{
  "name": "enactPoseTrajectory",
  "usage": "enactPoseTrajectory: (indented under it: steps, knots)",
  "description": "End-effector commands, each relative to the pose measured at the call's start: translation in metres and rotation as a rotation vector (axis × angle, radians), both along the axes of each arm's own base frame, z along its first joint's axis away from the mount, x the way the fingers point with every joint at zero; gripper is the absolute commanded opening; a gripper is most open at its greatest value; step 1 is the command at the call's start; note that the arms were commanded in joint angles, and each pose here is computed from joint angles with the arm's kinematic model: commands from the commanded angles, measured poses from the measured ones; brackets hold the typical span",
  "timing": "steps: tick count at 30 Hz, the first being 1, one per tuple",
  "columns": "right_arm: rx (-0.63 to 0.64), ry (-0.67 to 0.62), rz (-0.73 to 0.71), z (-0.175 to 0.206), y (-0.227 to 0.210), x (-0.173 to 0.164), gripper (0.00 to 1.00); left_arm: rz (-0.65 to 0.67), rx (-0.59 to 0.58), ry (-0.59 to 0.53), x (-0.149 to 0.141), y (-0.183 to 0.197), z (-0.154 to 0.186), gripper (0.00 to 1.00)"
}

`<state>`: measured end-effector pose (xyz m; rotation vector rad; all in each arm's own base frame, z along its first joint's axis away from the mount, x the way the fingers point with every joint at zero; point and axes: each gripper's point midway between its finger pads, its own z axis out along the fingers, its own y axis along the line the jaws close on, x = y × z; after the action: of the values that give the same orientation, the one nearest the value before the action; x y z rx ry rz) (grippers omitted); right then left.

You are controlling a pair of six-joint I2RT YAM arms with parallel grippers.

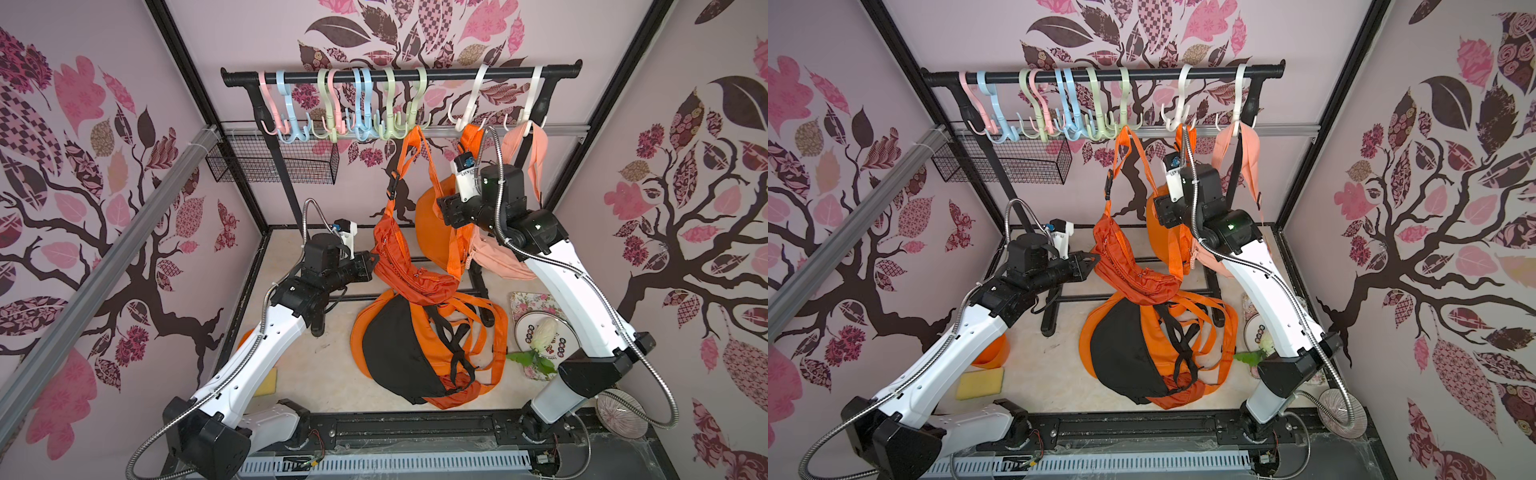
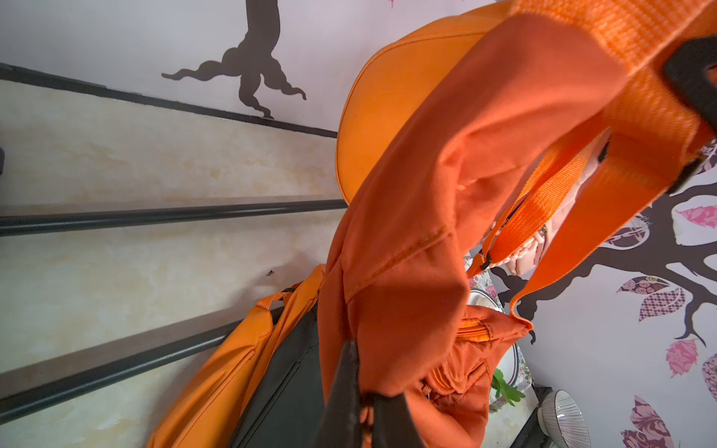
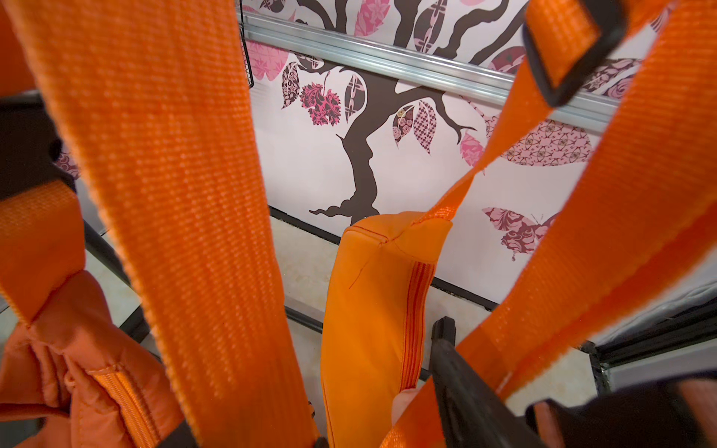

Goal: Hang the bag on a hook
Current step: Hang the bag on the hook.

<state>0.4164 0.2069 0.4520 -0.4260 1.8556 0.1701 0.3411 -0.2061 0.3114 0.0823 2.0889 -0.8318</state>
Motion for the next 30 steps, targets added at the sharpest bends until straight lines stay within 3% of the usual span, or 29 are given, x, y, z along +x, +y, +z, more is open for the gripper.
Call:
enactPoseTrajectory:
  steps: [1,9,30]
  knots:
    - [0.042,-0.063,-0.009,0.032,-0.015,-0.022,0.75,-0.011,0.029,0.097,-0.002,-0.001,-0.038,0.00]
    - [0.070,-0.087,-0.008,0.039,-0.024,-0.039,0.87,-0.017,0.040,0.144,0.004,-0.006,-0.065,0.00]
    - [0.116,-0.006,0.077,-0.001,-0.001,-0.037,0.91,-0.049,0.057,0.216,0.007,-0.013,-0.102,0.00]
